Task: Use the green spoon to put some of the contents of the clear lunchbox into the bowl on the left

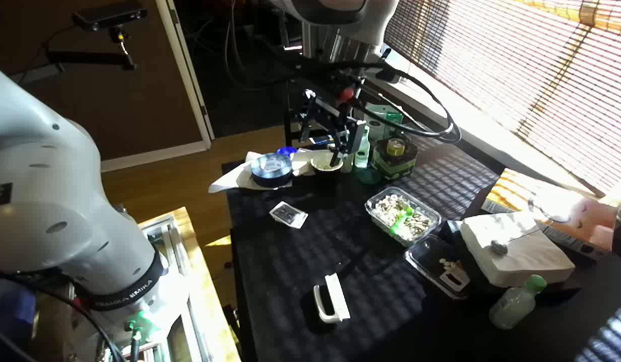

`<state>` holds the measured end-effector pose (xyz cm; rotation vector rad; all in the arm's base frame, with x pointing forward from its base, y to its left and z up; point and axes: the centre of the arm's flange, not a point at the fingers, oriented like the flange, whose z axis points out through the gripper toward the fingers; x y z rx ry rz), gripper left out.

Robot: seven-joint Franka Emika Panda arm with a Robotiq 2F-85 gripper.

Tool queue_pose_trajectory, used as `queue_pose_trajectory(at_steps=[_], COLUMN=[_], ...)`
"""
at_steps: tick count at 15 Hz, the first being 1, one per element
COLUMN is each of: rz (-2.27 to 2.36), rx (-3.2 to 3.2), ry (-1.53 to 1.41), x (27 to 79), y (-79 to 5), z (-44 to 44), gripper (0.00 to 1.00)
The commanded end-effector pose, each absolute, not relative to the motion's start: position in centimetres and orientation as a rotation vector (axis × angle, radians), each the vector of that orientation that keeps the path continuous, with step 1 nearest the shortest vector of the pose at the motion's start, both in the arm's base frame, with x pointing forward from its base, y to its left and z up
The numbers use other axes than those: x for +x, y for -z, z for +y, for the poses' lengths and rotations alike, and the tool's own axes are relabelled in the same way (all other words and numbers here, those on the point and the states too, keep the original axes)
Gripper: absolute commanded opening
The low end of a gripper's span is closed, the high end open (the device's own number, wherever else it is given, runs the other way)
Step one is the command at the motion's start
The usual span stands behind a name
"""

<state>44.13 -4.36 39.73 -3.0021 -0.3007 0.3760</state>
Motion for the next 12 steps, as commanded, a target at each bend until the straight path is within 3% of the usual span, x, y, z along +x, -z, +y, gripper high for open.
queue_pose_trajectory(at_steps=[1,7,12], rz=[-0.301,-0.212,0.131], rx=[-3.002,-2.988,-2.872], ry=[-0.376,-0.316,-0.1], x=[44.1,44.9,47.2], y=[-39.7,-39.4,-37.3], z=[-4.4,-5.1,-12.0], gripper=[1.0,1.0,1.0])
